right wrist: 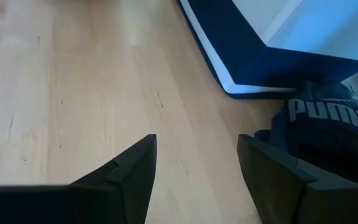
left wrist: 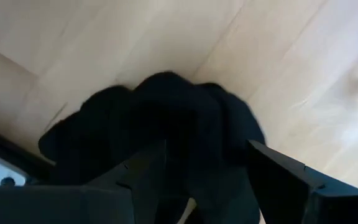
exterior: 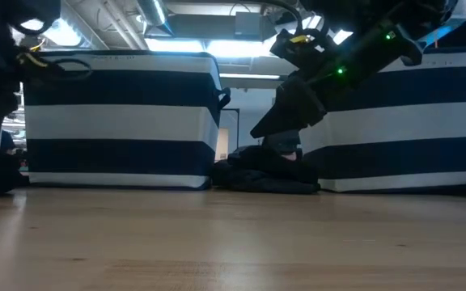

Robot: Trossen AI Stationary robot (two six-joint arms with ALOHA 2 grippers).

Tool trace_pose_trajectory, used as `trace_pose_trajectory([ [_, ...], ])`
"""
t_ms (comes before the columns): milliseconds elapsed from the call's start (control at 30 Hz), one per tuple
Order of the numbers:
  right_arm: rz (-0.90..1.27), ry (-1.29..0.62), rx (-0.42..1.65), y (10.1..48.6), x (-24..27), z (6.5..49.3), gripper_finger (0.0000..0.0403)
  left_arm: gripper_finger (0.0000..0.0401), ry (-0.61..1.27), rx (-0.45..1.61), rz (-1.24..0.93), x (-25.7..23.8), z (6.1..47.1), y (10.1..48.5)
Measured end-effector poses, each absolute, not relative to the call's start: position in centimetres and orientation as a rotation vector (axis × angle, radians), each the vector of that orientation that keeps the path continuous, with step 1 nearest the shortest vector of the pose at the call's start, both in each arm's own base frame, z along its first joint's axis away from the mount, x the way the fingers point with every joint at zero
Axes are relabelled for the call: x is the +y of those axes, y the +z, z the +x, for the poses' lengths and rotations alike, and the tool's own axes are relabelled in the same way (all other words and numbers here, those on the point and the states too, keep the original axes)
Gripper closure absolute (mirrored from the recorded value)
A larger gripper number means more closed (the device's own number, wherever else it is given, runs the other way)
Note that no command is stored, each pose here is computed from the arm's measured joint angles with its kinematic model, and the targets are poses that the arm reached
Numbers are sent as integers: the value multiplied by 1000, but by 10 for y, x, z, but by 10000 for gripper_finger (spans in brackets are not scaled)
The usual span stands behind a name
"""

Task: Sort clothes
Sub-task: Put the black shorts into the right blue bin

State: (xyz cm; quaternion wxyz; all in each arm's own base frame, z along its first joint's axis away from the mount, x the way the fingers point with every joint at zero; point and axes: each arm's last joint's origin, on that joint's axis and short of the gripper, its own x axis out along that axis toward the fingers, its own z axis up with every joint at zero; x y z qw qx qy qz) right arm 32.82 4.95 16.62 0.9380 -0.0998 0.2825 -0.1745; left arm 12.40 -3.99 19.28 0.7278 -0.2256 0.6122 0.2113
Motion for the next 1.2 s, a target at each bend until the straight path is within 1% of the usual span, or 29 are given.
trace_pose_trajectory([
  [233,-208,-355,577,166,50,328,178,196,486,1487,-396,-44,132,170],
  [333,-208,-354,577,166,50,328,178,212,434,1536,-331,-46,136,163],
  [433,-197,-317,582,166,51,328,178,255,382,1524,-301,-48,142,160],
  [600,-193,-288,586,166,52,329,178,357,236,1430,-246,-52,156,158],
  [633,-189,-273,589,165,52,329,178,376,202,1397,-236,-54,160,158],
  [667,-187,-254,589,165,55,328,178,386,168,1360,-228,-55,164,159],
  [700,-185,-239,589,165,56,328,178,390,130,1316,-218,-57,168,160],
  [800,-200,-176,586,167,65,328,178,383,24,1161,-167,-61,182,165],
  [867,-186,-124,567,170,71,330,178,384,-20,1041,-89,-63,192,170],
  [1000,-121,-81,486,176,74,334,178,395,-37,834,69,-62,210,179],
  [1200,-45,-91,383,185,74,338,178,393,-24,711,149,-53,236,174],
])
